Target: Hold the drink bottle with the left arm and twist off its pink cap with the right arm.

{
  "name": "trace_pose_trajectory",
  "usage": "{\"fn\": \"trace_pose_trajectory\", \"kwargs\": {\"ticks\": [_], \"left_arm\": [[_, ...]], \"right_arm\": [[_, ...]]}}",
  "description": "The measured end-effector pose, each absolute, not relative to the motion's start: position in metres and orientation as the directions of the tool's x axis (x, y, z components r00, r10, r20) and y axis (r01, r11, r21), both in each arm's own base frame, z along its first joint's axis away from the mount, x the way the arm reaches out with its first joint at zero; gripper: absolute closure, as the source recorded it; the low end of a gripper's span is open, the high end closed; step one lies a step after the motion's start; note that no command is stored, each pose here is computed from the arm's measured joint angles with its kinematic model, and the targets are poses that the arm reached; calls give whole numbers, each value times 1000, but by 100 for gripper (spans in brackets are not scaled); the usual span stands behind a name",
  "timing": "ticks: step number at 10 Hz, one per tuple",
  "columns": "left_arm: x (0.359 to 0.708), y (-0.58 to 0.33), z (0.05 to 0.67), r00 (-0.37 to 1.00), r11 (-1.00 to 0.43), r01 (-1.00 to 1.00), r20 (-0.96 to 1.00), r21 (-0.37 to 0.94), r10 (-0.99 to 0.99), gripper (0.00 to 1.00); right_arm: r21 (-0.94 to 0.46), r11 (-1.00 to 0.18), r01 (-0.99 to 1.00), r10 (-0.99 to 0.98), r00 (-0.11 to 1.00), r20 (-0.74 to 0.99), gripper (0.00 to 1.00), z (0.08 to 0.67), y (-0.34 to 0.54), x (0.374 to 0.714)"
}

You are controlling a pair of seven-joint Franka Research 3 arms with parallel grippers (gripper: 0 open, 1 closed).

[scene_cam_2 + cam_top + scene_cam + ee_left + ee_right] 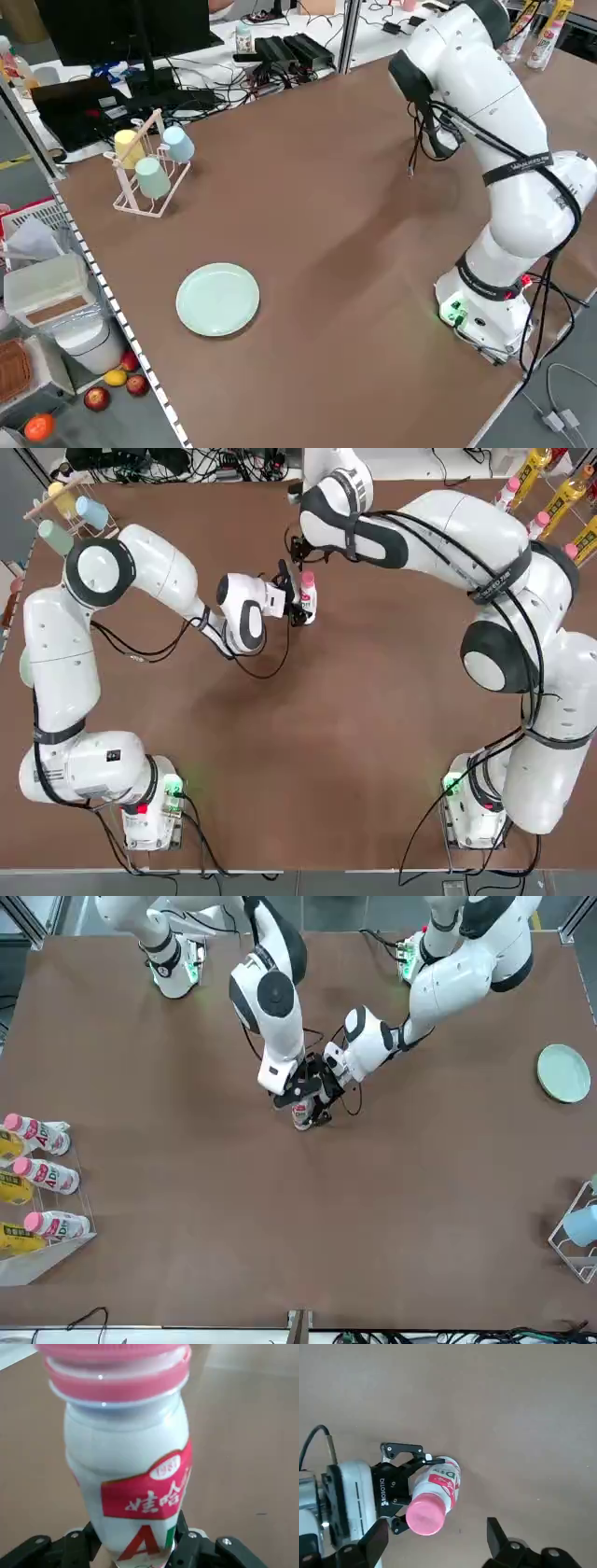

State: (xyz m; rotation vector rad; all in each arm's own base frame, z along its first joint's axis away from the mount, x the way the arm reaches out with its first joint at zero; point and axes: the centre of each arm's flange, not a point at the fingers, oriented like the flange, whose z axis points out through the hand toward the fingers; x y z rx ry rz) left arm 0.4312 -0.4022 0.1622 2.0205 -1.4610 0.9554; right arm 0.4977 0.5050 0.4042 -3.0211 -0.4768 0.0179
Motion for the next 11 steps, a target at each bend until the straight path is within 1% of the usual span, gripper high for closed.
{"fn": "trace_pose_trajectory", "kwargs": {"ticks": [3, 5, 7, 8, 11], "left_arm": [[431, -402, 162, 192, -325, -945, 761, -27, -620, 38], [431, -402, 162, 191, -324, -946, 761, -27, -620, 38], [431, -402, 162, 192, -325, -945, 761, -26, -620, 38], [431, -402, 162, 191, -324, -946, 761, -26, -620, 38], [432, -401, 161, 186, -320, -947, 764, -28, -617, 38]], "right_arm": [[-81, -946, 313, 314, 949, 2, 13, 399, 515, 489], [-69, -948, 310, 310, 951, -1, 15, 395, 511, 492], [-56, -948, 312, 313, 950, -13, 24, 386, 510, 490], [-50, -947, 317, 318, 948, -22, 26, 378, 513, 488], [-49, -946, 322, 323, 946, -22, 27, 372, 517, 486]]}}
